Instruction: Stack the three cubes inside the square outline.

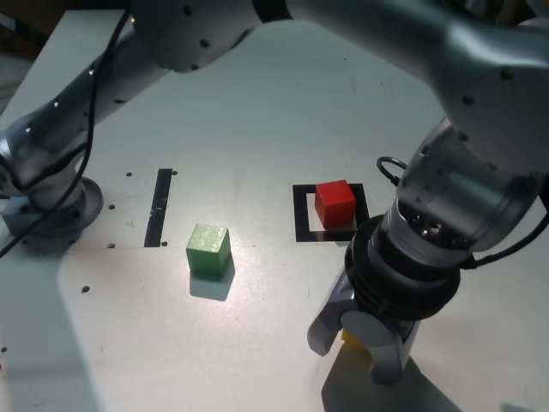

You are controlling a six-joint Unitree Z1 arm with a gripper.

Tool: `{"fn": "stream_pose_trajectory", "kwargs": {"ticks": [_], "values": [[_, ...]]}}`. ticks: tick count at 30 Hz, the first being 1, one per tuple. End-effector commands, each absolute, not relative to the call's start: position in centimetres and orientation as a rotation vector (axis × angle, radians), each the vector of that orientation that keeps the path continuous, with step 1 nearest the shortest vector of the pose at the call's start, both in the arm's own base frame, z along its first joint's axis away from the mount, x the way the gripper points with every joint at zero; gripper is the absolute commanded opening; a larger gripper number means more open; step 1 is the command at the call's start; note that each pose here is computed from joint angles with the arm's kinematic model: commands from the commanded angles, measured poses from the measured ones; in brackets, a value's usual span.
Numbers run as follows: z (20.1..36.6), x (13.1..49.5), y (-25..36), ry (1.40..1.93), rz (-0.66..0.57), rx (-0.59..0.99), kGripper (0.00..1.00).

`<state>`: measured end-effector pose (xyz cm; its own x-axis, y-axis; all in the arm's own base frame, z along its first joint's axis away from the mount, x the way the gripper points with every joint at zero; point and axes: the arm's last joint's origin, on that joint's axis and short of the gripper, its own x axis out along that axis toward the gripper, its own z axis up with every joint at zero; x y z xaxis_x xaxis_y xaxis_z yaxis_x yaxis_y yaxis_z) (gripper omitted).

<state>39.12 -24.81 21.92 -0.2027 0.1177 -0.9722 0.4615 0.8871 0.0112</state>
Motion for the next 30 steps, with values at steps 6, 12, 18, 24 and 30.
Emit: {"fn": "stream_pose_trajectory", "kwargs": {"ticks": [6, 12, 18, 24, 30], "values": [[25.2, 38.0, -21.9, 1.752, -0.283, 0.418, 0.32], [27.7, 37.0, -17.0, 1.767, -0.208, 0.331, 0.32], [29.0, 36.8, -11.9, 1.780, -0.119, 0.195, 0.32], [29.1, 37.7, -8.7, 1.778, -0.066, 0.094, 0.32], [29.0, 38.3, -6.5, 1.777, -0.044, 0.032, 0.32]]}}
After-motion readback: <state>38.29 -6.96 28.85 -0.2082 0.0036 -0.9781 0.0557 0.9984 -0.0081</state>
